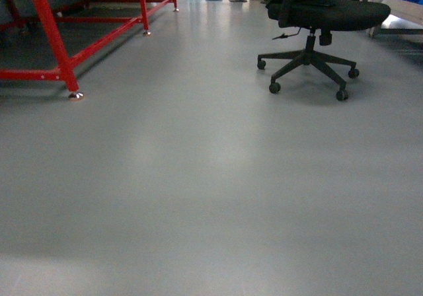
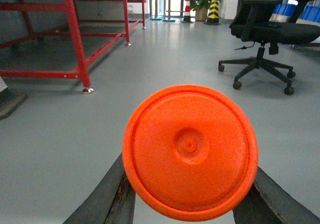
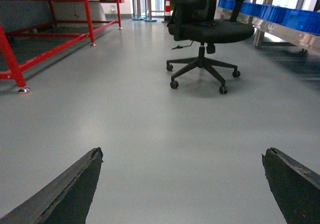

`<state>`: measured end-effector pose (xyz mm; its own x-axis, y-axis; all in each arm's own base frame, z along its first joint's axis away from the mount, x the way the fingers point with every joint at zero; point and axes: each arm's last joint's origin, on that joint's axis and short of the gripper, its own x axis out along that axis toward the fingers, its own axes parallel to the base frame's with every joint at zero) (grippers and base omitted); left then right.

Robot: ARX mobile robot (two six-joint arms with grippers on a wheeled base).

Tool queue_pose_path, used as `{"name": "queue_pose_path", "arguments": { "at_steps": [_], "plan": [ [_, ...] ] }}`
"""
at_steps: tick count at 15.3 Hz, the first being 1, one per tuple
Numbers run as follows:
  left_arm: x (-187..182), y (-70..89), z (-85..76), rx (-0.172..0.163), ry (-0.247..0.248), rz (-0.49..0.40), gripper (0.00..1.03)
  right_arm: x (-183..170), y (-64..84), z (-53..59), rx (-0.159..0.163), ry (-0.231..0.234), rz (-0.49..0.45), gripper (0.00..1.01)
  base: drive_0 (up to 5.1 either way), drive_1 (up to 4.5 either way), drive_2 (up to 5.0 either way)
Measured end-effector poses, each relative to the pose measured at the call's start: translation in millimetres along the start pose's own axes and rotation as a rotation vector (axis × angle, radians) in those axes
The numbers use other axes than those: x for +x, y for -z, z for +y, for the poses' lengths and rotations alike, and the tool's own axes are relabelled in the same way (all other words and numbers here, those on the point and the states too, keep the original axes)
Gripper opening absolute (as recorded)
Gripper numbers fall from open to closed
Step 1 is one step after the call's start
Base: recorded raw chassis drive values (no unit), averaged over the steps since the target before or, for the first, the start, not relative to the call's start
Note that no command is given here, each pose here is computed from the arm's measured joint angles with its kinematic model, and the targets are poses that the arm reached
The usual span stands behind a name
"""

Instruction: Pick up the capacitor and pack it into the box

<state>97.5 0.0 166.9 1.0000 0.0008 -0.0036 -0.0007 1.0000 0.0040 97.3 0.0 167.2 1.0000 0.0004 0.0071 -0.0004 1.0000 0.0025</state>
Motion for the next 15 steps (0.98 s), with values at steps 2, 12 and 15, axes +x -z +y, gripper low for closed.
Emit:
{"name": "queue_pose_path", "arguments": {
  "at_steps": [2,12,15],
  "plan": [
    [0.0,-0.1,0.0,0.000,0.000,-0.001,0.42,0.0,0.0,0.0,0.000,0.000,0.000,0.98,-5.0,2.42,2.4],
    [0.0,-0.2,0.0,0.000,0.000,-0.002,0.42,0.0,0.0,0.0,0.000,0.001,0.000,0.98,-5.1,2.38,2.4],
    [0.0,-0.3,0.0,0.000,0.000,-0.003,0.42,0.0,0.7,0.0,0.000,0.000,0.007,0.98,-5.1,2.36,2.4]
  ]
}}
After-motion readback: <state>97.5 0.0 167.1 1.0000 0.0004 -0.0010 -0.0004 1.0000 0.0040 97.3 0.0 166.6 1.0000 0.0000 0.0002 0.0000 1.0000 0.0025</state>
